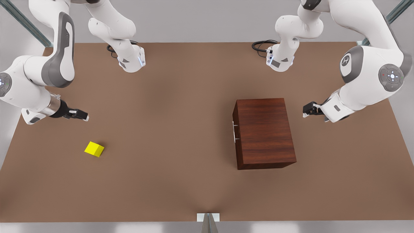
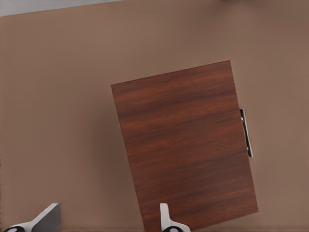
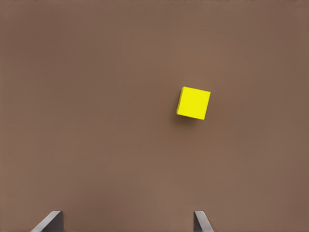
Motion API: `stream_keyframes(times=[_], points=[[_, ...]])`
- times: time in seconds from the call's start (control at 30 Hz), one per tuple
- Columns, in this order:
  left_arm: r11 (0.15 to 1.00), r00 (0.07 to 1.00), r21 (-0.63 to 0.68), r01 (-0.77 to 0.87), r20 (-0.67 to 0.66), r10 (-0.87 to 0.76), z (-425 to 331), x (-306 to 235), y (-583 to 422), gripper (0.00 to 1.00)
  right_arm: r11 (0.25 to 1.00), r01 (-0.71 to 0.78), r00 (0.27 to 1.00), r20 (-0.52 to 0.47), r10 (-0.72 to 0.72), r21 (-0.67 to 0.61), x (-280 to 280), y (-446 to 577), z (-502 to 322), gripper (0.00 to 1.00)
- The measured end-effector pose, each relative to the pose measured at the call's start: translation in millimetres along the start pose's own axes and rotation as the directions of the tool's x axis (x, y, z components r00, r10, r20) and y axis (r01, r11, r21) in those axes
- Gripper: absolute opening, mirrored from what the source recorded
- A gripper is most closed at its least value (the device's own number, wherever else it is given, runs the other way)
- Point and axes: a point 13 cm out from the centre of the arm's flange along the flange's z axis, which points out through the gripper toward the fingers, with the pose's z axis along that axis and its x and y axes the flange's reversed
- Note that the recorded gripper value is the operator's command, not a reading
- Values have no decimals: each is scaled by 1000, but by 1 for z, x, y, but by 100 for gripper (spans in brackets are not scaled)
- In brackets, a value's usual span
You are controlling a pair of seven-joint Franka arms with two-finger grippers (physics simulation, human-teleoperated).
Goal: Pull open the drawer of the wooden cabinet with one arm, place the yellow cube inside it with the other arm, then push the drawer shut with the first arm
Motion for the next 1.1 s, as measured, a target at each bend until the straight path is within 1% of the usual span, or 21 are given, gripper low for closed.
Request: stream_keyframes(times=[0.17,0.23,0.33,0.4,0.47,0.53,0.63,0.77,0.97,1.1], points=[[1000,999,-13,-16,-28,16,10,2,-12,100,1000,9,1000,16,-9,17,-7,-4,2,100],[994,993,-30,-107,-54,106,24,3,-78,100,997,63,998,21,-64,42,-14,-4,1,100],[955,956,-81,-287,-94,279,64,19,-236,100,982,166,986,-2,-167,88,-21,7,12,100],[946,951,-105,-305,-89,297,91,24,-299,100,961,255,967,-17,-254,107,-21,20,15,100],[952,961,-131,-276,-65,270,121,14,-346,100,940,322,947,-27,-321,114,-22,20,17,100],[967,980,-154,-201,-39,198,147,-5,-362,100,920,374,927,-36,-372,117,-24,14,18,100],[979,998,-194,-69,-20,67,184,-31,-347,100,882,457,889,-42,-456,116,-30,4,22,100],[972,999,-231,42,-16,-47,220,-33,-334,100,820,560,828,-49,-559,115,-34,3,24,100],[939,990,-313,143,64,-129,245,-49,-317,100,734,671,741,-62,-668,109,-37,3,27,100],[923,980,-332,196,99,-172,258,-55,-311,100,685,721,692,-72,-718,102,-39,3,31,100]])
